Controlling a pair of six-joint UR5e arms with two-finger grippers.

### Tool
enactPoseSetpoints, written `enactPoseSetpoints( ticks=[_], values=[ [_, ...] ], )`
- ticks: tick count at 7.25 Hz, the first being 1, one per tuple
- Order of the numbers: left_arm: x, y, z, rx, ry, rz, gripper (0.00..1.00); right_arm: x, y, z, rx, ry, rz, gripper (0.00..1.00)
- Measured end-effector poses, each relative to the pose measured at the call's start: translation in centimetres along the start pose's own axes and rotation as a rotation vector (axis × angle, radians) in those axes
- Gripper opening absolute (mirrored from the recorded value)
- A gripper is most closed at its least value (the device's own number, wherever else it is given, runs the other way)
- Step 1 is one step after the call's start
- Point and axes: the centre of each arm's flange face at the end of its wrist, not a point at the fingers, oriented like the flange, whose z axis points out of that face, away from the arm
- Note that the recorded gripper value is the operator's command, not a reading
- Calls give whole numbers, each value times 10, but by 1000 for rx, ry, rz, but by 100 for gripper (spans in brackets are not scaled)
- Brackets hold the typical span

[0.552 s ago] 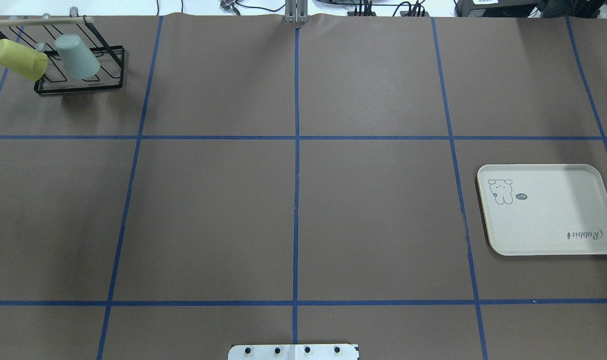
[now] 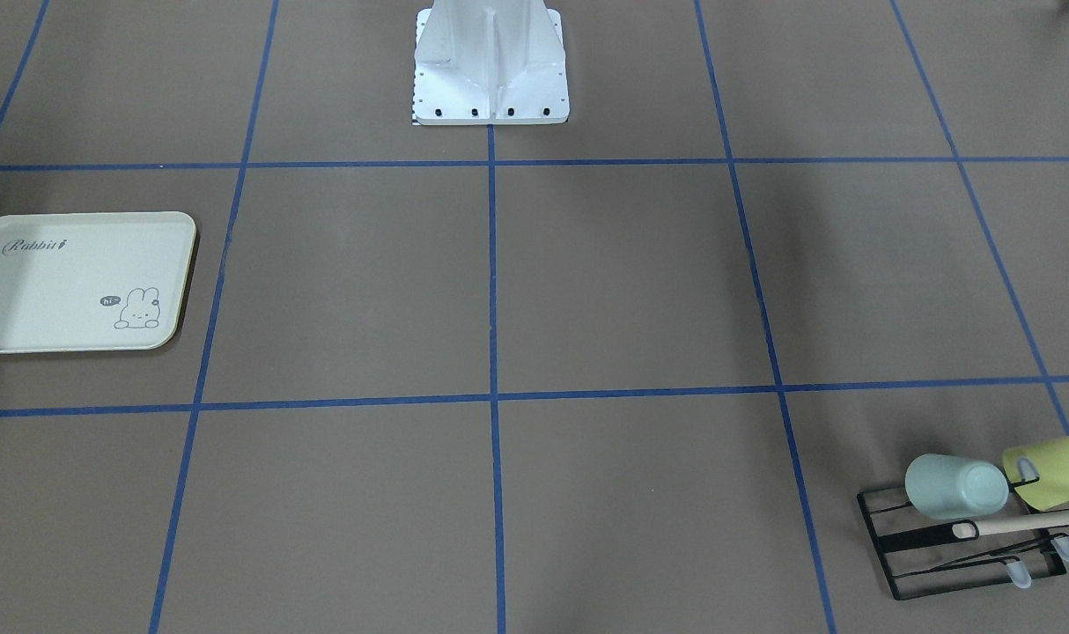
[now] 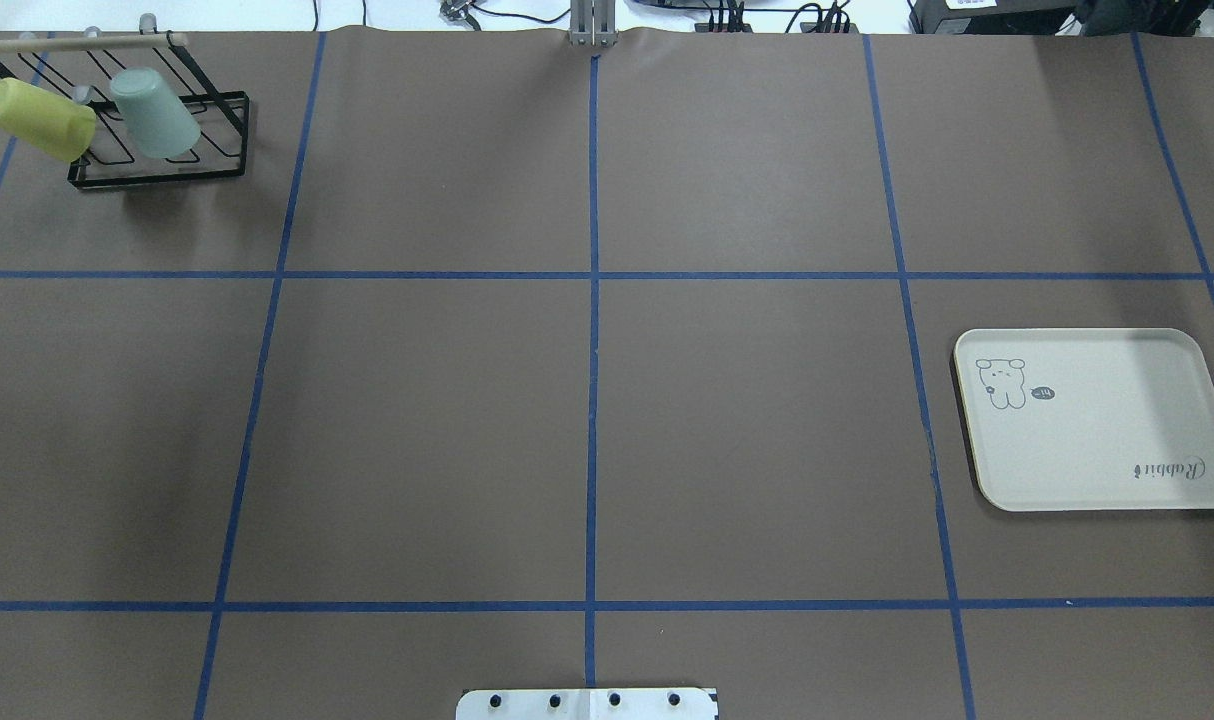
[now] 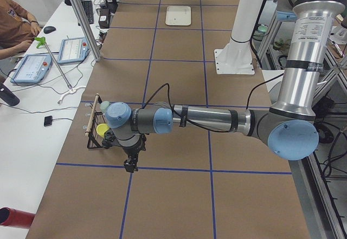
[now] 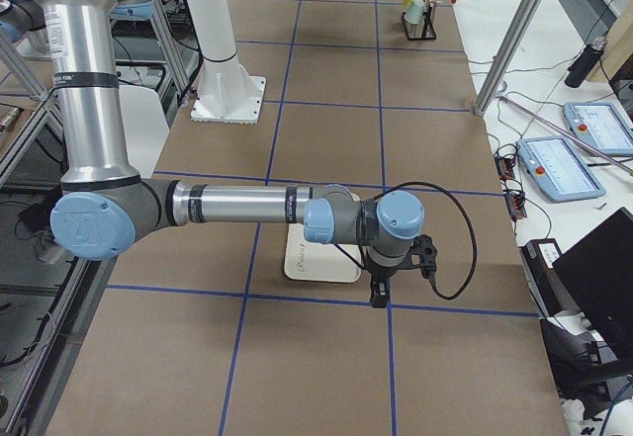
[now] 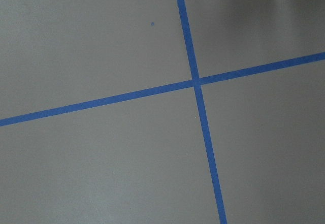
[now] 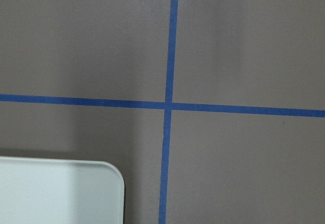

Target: Left arm grabs green cup and hands to right arm on tray

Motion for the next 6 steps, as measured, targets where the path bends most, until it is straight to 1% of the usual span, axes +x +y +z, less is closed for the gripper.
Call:
enactPoseSetpoints(
  ticks=[3,4,5,6],
  values=[
    [40,-62,-55,41,-10,42,100,-3,-2,-2,5,-2,-1,100],
    [58,-81,-66,53,-14,73,100,-4,-4,-3,7,-4,-2,100],
    [78,-97,-67,64,-17,118,100,-6,-5,-4,9,-6,-5,100],
    [96,-110,-71,94,-21,156,100,-7,-6,-6,12,-6,-8,100]
  ],
)
